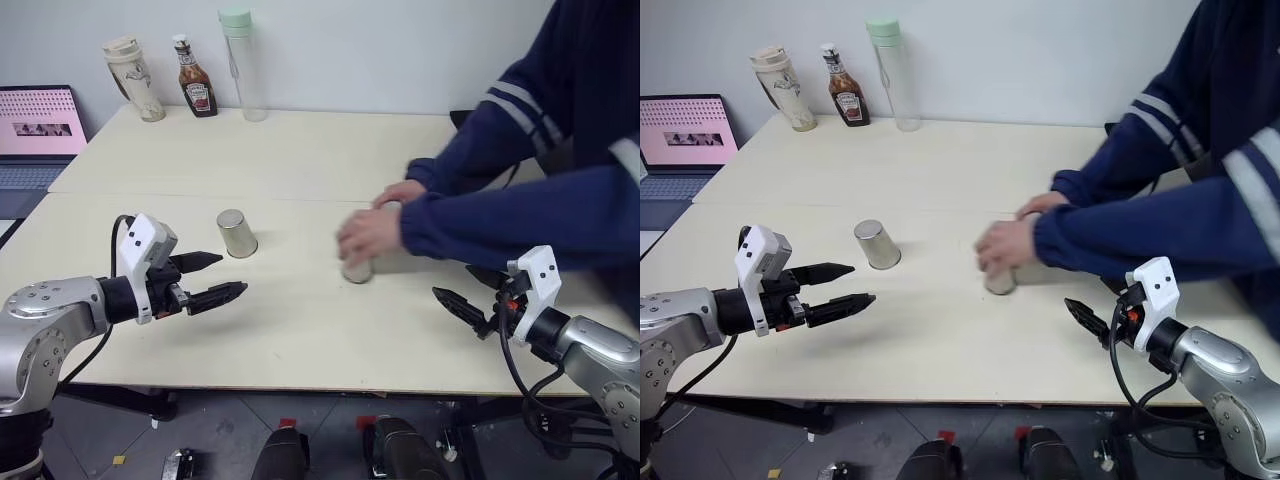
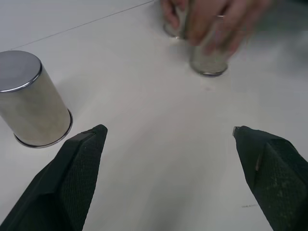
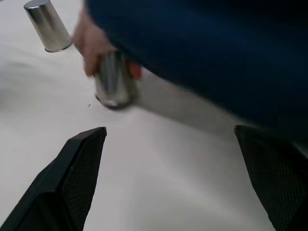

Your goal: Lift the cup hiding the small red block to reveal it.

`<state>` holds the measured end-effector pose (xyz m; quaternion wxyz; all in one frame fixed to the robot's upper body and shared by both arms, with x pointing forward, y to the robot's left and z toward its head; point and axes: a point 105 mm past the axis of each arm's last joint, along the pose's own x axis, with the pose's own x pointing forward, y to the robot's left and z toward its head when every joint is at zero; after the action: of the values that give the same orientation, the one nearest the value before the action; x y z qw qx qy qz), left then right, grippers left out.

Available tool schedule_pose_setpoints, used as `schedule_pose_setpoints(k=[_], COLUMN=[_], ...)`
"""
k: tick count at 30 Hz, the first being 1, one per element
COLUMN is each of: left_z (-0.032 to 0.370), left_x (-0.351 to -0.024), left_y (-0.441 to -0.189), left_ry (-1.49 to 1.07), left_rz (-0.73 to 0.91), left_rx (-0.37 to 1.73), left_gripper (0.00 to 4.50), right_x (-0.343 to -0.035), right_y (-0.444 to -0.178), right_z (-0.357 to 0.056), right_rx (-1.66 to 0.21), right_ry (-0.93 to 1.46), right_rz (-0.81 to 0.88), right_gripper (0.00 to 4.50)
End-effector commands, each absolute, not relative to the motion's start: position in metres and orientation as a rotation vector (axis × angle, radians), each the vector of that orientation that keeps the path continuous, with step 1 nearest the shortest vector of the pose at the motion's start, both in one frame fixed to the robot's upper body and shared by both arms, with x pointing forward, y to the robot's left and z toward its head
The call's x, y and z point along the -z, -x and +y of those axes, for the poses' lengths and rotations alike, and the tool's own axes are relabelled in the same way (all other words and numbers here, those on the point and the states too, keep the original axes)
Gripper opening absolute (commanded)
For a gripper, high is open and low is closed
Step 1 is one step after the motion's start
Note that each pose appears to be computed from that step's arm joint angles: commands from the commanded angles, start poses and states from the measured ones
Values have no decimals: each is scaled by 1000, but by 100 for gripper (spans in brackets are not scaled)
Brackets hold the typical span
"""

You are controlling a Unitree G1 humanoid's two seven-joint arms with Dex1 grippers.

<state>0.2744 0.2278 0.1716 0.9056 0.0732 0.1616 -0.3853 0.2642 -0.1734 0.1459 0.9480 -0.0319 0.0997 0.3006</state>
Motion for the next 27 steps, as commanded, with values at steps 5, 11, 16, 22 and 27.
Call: schedule_pose_setpoints(k=[5, 11, 16, 22, 27], left_z=[228, 227, 226, 219, 209], left_x=[-184, -184, -184, -185, -185], left_y=[-275, -275, -274, -273, -267], left_ry=[-196, -204, -202, -213, -195], left_rz=[288, 285, 285, 265, 273], left_rx=[799, 803, 809, 835, 903], left_gripper=[448, 448, 448, 448, 448], right_x=[-159, -155, -156, -154, -153], right_y=[-265, -264, -264, -264, -264], right_z=[-174, -178, -181, -180, -182], right_rx=[-616, -606, -595, -586, -572], right_ry=[92, 89, 90, 88, 89], right_rz=[150, 166, 164, 167, 173], right_gripper=[450, 450, 450, 450, 450])
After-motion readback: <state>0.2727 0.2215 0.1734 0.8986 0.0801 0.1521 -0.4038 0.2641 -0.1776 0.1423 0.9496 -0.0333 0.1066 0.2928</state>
